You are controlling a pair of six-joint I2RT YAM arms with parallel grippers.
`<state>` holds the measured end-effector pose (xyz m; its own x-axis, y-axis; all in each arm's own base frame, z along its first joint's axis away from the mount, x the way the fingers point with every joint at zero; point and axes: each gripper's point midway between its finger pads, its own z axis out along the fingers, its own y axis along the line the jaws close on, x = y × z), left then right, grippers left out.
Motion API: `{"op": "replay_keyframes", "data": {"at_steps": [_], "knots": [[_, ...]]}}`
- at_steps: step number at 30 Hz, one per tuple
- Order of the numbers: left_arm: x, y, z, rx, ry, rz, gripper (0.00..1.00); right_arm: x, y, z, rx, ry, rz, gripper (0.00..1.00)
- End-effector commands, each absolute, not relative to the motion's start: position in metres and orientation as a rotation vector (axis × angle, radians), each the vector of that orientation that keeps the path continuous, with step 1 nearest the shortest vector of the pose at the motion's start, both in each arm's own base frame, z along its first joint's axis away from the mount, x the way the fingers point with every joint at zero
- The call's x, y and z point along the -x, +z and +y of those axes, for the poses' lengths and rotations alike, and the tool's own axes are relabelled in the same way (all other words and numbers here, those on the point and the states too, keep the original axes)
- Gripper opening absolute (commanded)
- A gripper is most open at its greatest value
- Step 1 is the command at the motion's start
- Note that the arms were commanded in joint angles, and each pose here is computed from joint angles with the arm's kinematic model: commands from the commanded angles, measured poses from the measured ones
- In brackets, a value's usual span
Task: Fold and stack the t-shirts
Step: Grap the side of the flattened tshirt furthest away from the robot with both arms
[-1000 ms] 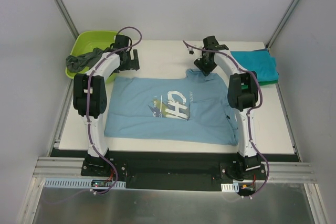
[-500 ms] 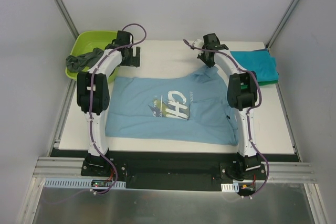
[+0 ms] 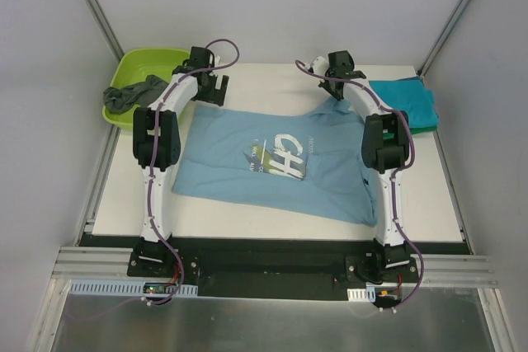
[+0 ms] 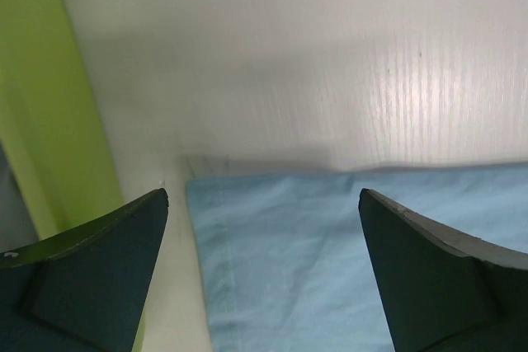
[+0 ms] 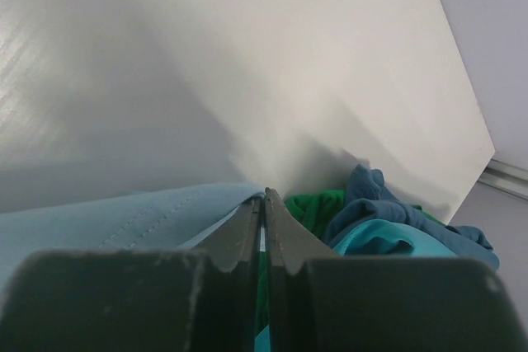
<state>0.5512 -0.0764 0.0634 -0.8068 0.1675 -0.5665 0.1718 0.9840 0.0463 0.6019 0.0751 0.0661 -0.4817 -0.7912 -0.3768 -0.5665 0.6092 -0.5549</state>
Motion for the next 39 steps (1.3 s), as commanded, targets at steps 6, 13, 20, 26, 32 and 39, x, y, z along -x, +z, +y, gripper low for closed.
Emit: {"op": "replay_keyframes", "data": {"at_steps": [6,13,20,26,32,39], "knots": [[-0.586,0.068,-0.068,-0.117,0.091,2.486,0.99,-0.603,0.099,0.085,1.061,-0.461,2.15,0.05],[-0.574,0.065,-0.056,0.034,0.16,2.528,0.99,-0.595,0.094,0.088,1.058,-0.449,2.164,0.05],[-0.561,0.041,-0.06,0.497,-0.093,2.593,0.89,-0.579,0.098,0.092,1.05,-0.441,2.168,0.04],[-0.567,0.029,-0.044,0.639,-0.006,2.554,0.81,-0.565,0.099,0.089,1.053,-0.451,2.172,0.04],[-0.566,0.021,-0.044,0.665,-0.013,2.566,0.66,-0.563,0.094,0.086,1.038,-0.457,2.195,0.04],[-0.565,0.021,-0.048,0.666,-0.042,2.572,0.13,-0.559,0.1,0.094,1.057,-0.459,2.184,0.03]]}}
